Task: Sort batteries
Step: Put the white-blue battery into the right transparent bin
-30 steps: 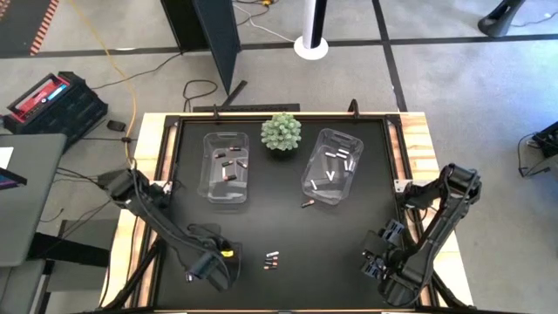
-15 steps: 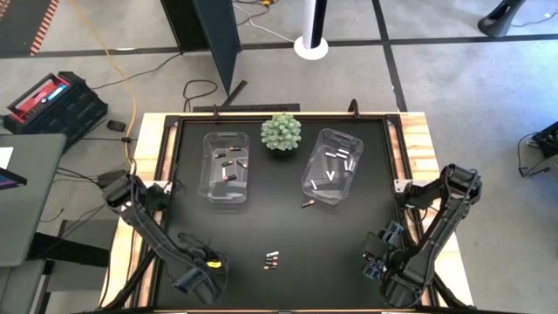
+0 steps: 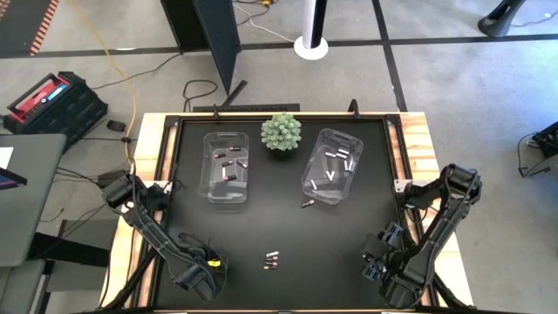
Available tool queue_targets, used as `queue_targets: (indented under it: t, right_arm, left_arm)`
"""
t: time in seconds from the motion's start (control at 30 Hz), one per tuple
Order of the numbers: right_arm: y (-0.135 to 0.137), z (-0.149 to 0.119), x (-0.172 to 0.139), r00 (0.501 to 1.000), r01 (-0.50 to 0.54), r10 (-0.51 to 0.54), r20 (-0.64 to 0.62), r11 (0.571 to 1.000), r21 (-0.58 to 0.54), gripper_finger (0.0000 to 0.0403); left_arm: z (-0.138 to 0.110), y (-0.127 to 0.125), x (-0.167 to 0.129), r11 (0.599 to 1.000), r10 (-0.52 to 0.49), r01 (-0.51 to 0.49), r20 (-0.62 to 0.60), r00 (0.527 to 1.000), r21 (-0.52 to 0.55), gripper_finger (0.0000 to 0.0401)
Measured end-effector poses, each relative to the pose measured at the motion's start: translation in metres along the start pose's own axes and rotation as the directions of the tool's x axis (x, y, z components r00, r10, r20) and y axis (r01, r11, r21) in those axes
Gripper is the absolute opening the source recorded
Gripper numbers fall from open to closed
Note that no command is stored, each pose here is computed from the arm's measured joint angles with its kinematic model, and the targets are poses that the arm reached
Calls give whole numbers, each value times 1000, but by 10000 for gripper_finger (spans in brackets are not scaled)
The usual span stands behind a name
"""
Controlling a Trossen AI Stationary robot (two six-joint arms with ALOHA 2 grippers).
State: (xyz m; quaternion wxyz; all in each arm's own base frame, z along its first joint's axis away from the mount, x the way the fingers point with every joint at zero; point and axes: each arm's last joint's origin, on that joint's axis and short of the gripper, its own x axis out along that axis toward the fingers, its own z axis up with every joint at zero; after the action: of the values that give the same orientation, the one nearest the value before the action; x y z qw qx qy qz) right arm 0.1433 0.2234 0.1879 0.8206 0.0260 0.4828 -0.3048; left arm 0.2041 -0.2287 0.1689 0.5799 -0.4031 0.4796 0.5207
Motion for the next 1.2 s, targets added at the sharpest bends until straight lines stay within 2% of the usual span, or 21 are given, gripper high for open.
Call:
queue_targets:
  t: [0.27,0.4,0.63,0.87,1.2]
  right_arm:
    - [0,0,0,1000,1,-1,0,1000,0,201]
    - [0,0,0,1000,0,0,0,1000,1,201]
    - [1,0,0,1000,-10,10,-1,1000,9,201]
    - [2,0,0,1000,-19,19,-1,1000,21,201]
    - [3,0,0,1000,-31,31,-2,999,23,201]
  left_arm:
    - [-5,5,0,1000,3,-3,-3,1000,22,183]
    - [-7,12,6,999,40,-40,-13,999,27,183]
    - [-5,10,9,1000,15,-15,12,1000,20,183]
    - [-4,10,30,998,-63,63,-31,998,-1,183]
    - [-1,11,29,999,-26,26,-6,1000,29,179]
